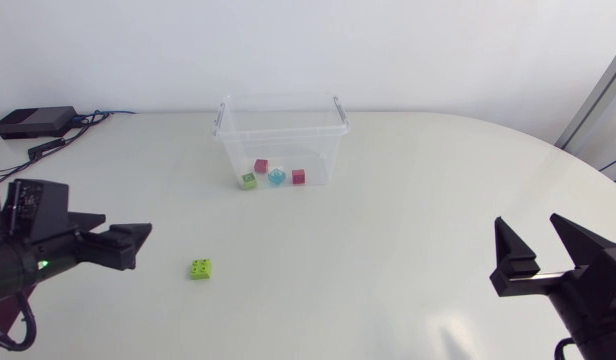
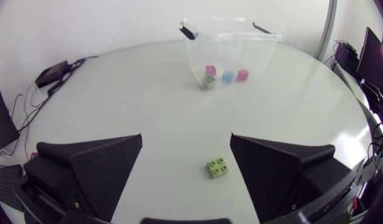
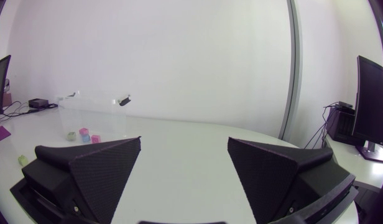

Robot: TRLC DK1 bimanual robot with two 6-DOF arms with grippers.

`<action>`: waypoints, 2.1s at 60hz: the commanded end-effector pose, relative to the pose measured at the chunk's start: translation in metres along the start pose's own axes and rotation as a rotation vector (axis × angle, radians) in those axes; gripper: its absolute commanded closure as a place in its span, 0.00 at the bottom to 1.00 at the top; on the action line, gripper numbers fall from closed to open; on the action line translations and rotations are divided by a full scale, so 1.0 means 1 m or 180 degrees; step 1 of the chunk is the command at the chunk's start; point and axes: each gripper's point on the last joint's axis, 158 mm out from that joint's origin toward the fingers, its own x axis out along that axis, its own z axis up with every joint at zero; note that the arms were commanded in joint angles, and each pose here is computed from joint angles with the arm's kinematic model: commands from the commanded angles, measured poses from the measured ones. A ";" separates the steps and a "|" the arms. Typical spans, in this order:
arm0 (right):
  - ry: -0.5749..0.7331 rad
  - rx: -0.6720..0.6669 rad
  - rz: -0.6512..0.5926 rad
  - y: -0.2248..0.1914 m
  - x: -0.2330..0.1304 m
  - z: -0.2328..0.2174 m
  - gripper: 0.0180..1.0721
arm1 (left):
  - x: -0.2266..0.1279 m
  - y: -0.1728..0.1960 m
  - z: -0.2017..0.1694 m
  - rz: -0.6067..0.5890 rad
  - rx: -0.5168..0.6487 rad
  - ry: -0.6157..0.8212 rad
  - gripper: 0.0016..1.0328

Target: Place the duplo bricks in the container

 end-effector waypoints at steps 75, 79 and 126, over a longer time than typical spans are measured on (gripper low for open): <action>0.0096 -0.0065 -0.0019 -0.001 0.001 -0.015 0.04 | 0.113 -0.063 -0.097 -0.0286 -0.0664 0.2795 0.04; 0.0096 -0.0065 -0.0019 -0.001 0.001 -0.015 0.04 | 0.113 -0.062 -0.099 -0.0273 -0.0660 0.2824 0.04; 0.0096 -0.0065 -0.0019 -0.001 0.001 -0.015 0.04 | 0.124 -0.055 -0.123 -0.0130 -0.0638 0.3018 0.49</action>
